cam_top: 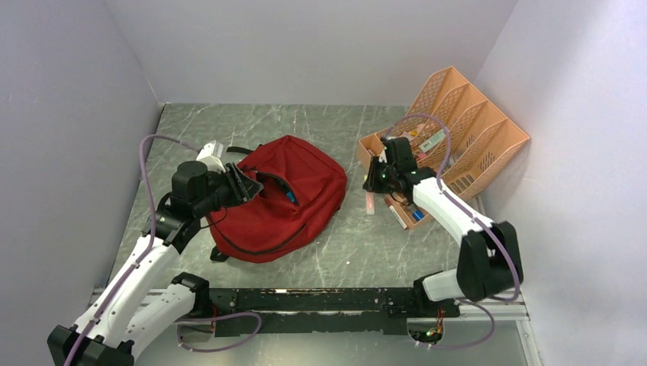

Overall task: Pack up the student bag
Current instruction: Pick up the stationery from the center of the board.

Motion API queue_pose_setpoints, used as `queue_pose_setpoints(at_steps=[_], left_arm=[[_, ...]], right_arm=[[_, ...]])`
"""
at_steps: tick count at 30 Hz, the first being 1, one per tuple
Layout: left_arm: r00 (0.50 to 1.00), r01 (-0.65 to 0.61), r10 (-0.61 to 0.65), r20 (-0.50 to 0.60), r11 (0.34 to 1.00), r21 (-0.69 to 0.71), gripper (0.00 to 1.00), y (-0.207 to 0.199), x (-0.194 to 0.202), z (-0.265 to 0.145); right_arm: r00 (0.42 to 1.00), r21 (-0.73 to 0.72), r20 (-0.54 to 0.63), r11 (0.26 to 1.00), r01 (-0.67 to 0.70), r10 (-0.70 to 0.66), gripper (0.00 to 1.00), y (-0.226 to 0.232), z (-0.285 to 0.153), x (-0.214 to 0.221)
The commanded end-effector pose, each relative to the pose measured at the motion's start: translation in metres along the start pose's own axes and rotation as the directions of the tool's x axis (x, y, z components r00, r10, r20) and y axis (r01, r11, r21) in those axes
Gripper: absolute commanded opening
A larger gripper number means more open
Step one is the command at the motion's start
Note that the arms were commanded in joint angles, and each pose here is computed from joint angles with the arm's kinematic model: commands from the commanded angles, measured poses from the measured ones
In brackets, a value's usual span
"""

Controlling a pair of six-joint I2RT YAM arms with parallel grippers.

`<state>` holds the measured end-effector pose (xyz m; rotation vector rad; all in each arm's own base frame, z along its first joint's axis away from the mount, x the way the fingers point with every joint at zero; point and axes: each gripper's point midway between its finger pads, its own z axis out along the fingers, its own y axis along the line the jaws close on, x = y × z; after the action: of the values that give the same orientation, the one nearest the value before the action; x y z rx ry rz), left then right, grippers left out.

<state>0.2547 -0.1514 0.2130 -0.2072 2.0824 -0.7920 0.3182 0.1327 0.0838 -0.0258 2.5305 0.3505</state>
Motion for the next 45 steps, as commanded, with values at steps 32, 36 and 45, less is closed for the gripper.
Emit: queue_pose_setpoints(at_steps=[32, 36, 45], left_arm=[[0.985, -0.164, 0.17, 0.013, 0.924, 0.346, 0.53, -0.107, 0.018, 0.019], [0.987, -0.158, 0.162, 0.015, 0.927, 0.339, 0.52, -0.107, 0.016, 0.022], [0.989, -0.141, 0.15, -0.001, 0.931, 0.335, 0.34, -0.106, 0.02, 0.029]], right_arm=[[0.965, -0.677, 0.115, 0.729, -0.099, 0.237, 0.0, 0.266, -0.111, -0.058], [0.969, -0.69, 0.109, 0.719, -0.086, 0.221, 0.0, 0.273, -0.114, -0.055], [0.973, -0.703, 0.101, 0.707, -0.076, 0.205, 0.0, 0.277, -0.115, -0.048]])
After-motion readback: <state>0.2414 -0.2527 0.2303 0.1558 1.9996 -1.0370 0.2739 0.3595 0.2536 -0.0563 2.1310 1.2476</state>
